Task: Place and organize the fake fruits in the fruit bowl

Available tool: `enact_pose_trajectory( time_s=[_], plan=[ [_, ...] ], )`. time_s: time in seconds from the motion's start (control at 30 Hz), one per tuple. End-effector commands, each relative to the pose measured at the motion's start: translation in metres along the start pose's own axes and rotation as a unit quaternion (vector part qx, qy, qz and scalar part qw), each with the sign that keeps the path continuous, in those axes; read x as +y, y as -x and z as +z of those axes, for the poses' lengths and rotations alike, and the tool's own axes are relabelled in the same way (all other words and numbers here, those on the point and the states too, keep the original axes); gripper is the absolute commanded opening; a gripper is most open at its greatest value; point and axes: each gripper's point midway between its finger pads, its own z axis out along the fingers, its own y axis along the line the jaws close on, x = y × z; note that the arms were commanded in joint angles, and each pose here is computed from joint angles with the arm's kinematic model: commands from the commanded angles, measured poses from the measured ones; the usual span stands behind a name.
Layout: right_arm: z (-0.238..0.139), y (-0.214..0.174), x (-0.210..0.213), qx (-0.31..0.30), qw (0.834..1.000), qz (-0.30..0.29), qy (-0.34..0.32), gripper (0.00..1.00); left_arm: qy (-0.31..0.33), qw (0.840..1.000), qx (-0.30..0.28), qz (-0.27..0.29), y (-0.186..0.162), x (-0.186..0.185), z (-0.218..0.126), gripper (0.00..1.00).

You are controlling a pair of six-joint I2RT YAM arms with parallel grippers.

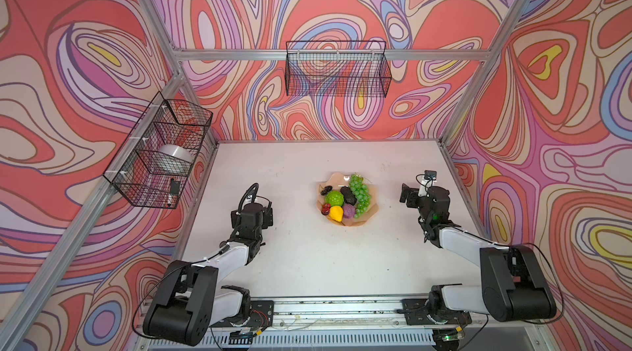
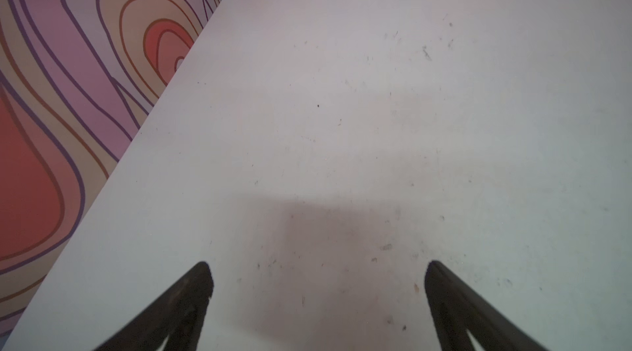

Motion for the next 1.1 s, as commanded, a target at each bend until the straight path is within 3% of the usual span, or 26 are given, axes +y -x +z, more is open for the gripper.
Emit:
enact_pose_trajectory(
  time_s=[0.0, 0.1, 0.17, 0.53, 0.6, 1.07],
  plan=[
    [0.002, 0.013, 0.003, -0.071, 0.997, -0.004, 0.013, 0.98, -0.028, 0.997, -0.068, 0.004, 0.045, -0.012, 0.008, 1.00],
    [0.017, 0.006, 0.000, -0.066, 0.998, 0.004, 0.017, 0.98, -0.041, 0.993, -0.111, 0.013, 0.051, -0.012, 0.013, 1.00],
    [0.027, -0.006, 0.003, -0.060, 0.998, -0.001, 0.027, 0.98, -0.023, 0.994, -0.105, -0.017, 0.044, 0.003, 0.023, 1.00],
    [0.043, -0.017, 0.000, -0.030, 0.999, 0.004, 0.017, 0.98, -0.047, 0.997, -0.061, -0.024, 0.029, -0.001, 0.041, 1.00],
    [0.042, -0.017, -0.001, -0.033, 0.999, 0.003, 0.014, 0.98, -0.045, 0.995, -0.081, -0.024, 0.033, -0.001, 0.041, 1.00],
    [0.043, -0.017, -0.002, -0.030, 0.999, 0.002, 0.012, 0.98, -0.047, 0.996, -0.078, -0.024, 0.033, -0.001, 0.039, 1.00]
  ],
)
